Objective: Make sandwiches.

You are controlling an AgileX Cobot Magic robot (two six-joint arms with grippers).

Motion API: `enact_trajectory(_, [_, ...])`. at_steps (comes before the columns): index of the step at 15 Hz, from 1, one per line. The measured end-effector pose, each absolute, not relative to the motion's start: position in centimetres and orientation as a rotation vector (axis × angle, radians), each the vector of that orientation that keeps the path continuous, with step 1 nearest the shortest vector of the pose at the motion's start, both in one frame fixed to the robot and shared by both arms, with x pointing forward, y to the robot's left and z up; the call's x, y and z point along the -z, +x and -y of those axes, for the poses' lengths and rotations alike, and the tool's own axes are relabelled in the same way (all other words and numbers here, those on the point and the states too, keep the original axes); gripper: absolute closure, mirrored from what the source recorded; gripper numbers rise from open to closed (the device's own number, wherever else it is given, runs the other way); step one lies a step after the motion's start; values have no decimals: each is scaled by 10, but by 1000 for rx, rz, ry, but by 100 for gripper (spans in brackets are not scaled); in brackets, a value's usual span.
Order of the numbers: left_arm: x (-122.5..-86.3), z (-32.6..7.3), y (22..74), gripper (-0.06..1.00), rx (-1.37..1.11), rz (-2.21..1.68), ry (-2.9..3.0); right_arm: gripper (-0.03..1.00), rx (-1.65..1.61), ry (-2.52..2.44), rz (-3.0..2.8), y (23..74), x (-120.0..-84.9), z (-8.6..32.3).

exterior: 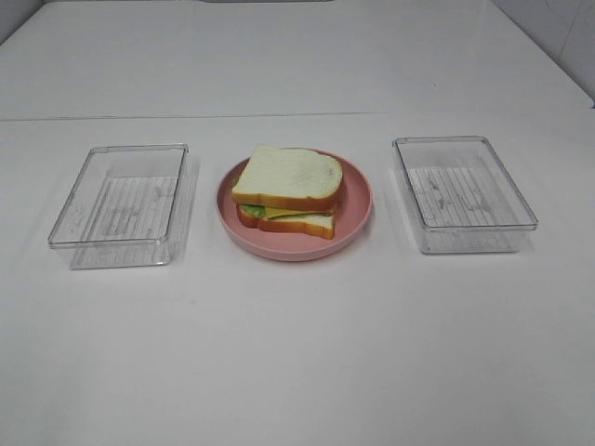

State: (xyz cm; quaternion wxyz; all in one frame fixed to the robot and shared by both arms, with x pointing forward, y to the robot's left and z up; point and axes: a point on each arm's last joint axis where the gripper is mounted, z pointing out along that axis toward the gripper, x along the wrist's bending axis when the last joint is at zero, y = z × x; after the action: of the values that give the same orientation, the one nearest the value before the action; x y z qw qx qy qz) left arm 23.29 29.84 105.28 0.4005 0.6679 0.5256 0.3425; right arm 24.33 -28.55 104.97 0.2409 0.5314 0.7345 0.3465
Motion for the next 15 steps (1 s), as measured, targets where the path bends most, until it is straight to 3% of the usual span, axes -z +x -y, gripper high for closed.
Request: enact_trajectory(15, [-1053, -298, 233, -3, -953, -1472, 1603, 20, -975, 1483, -1767, 224, -1049, 286])
